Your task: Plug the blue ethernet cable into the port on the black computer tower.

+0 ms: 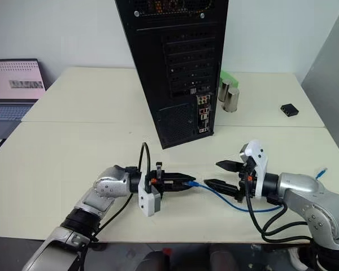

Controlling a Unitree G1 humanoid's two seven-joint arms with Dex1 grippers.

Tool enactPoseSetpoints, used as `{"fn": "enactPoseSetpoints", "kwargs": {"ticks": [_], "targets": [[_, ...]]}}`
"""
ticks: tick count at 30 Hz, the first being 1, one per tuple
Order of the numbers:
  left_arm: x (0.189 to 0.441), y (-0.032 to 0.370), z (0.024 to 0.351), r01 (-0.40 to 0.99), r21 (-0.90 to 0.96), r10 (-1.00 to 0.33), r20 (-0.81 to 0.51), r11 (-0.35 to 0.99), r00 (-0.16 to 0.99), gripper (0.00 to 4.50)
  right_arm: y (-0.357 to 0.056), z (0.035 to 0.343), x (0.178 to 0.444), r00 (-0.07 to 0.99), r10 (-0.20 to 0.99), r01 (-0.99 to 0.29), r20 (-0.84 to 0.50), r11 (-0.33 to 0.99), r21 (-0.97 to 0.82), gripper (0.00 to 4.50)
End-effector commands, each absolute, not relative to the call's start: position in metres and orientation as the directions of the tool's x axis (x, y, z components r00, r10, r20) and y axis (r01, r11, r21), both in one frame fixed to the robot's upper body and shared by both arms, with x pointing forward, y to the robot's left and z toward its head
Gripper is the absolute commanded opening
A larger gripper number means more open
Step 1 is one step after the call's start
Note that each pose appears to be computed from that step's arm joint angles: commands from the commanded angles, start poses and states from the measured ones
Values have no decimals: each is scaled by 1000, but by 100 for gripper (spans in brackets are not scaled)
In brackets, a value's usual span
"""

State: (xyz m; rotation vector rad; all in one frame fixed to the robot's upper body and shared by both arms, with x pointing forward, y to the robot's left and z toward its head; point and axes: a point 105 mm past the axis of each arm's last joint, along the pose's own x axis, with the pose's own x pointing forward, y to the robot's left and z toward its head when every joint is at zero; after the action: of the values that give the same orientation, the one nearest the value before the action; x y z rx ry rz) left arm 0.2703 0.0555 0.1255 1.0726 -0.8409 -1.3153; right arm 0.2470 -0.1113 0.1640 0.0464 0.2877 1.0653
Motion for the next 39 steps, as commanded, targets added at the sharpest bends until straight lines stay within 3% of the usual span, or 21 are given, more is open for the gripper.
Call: {"fn": "enactPoseSetpoints", "kwargs": {"ticks": [1,15,18,26,32,39], "targets": [[276,56,145,208,978,-993,-1,24,118,30,-99,170,244,427,887,-866,-179,458,203,393],[281,54,148,151,987,-988,37,60,148,30,-73,167,248,390,908,-876,-152,417,244,393],[281,53,148,147,987,-988,39,61,149,30,-73,167,250,392,907,-876,-151,418,239,340],[281,53,148,142,988,-986,47,69,158,30,-71,168,254,395,907,-878,-147,420,230,138],[282,53,148,134,988,-985,53,76,166,30,-73,166,255,400,903,-877,-158,427,220,20],[282,53,149,119,989,-984,65,86,167,30,-74,167,256,403,901,-876,-159,430,217,1]]}}
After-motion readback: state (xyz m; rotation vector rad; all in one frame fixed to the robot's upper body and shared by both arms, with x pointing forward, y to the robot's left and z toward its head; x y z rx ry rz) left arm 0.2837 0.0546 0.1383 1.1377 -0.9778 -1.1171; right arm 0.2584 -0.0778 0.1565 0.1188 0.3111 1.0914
